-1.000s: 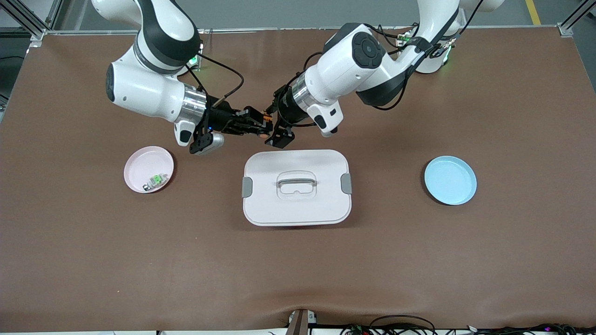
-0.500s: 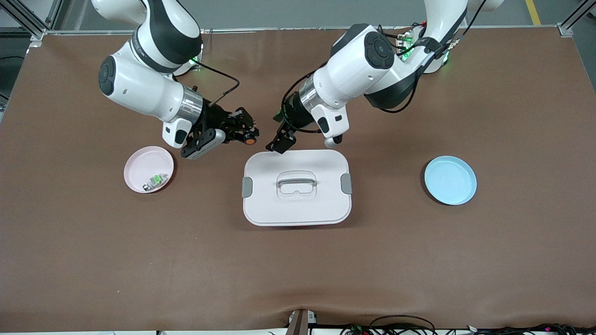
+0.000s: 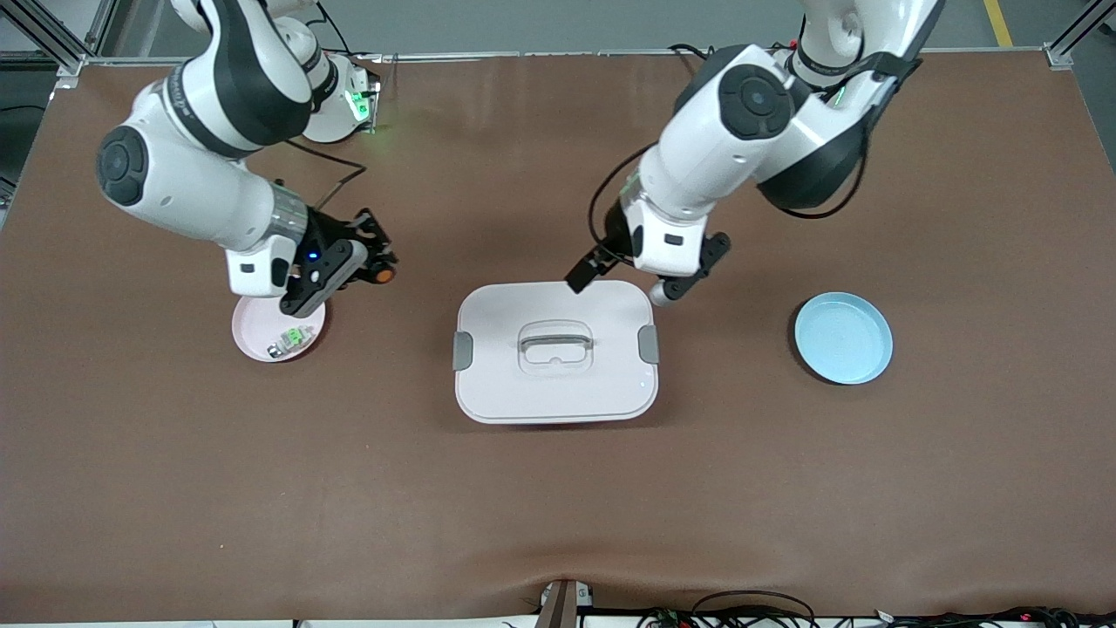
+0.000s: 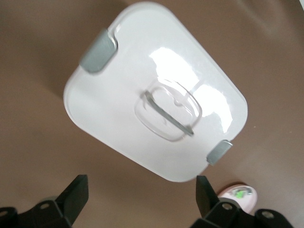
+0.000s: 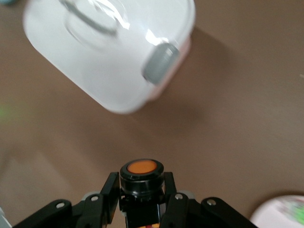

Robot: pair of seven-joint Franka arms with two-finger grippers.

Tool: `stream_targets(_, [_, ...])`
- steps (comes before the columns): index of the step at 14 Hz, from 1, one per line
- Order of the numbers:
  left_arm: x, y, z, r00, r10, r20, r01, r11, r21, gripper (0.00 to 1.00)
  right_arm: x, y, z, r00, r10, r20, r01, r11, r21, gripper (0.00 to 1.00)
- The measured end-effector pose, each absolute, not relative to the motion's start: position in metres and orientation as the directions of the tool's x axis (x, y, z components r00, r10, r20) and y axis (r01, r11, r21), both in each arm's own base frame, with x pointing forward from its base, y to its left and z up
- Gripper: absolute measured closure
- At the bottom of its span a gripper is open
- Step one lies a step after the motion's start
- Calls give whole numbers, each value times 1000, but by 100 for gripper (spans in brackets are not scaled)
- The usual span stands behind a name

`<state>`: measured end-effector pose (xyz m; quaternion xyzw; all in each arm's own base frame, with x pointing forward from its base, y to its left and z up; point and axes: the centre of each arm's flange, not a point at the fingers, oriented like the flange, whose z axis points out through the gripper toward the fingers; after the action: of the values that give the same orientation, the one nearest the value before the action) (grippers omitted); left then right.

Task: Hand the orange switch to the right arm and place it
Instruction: 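Carry the switch to the white plate while the left gripper withdraws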

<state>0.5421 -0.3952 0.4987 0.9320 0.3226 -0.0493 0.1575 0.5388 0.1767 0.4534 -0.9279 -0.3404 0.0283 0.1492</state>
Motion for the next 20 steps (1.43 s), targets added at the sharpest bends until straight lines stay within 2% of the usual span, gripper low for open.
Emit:
stream_targets(3, [577,-315,504,885,447,-134,466,-853,236,0,539,135,457,667,744,-18,726,-656,-207,57])
stream_targets(6, [609,-223,511,903,427,-59,430,-884,183,0,541,98,460,572,819,-34,805,-569,-165,57])
stream_targets(9, [621,-138,529,916,401,1,397,-906,149,0,544,46,453,454,890,-28,879,-453,-151,57])
stream_targets(11, [617,-87,536,948,316,34,309,-943,124,0,545,-1,444,364,932,3,923,-360,-135,57])
stream_targets(15, [593,-39,536,986,160,52,156,-986,59,0,522,-78,401,276,960,41,960,-273,-68,57])
stream_targets(20, [565,-7,562,995,-7,96,-8,-1000,10,0,491,-85,372,215,975,49,976,-217,32,57])
